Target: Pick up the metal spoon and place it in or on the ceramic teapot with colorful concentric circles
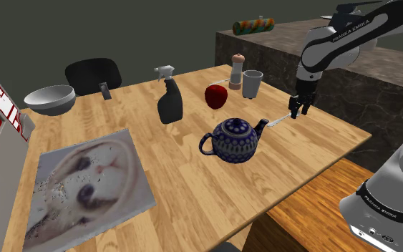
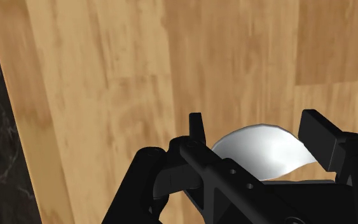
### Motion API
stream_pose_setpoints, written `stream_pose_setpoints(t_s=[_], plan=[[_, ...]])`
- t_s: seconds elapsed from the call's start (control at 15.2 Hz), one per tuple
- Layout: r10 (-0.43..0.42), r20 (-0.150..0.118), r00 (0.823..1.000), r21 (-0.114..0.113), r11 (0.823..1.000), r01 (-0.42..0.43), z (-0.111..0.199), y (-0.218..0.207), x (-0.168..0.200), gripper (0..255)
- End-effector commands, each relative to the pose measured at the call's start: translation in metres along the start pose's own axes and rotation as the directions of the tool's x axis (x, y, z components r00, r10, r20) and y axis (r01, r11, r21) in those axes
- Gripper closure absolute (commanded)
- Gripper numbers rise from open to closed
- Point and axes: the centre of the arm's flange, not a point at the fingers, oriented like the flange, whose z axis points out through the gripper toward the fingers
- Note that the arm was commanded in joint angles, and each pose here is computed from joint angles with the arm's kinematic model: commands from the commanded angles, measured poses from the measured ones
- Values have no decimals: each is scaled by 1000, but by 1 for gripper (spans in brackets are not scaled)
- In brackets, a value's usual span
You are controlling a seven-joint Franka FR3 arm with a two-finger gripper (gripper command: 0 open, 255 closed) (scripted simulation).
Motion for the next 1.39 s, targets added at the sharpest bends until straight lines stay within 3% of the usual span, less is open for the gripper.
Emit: stream_pose_setpoints(t_s=[0.0,0.13,1.32], plan=[[0,0,1000,0,1000,0,0,0,0,255],[0,0,1000,0,1000,0,0,0,0,255],[0,0,1000,0,1000,0,-94,-3,-15,255]])
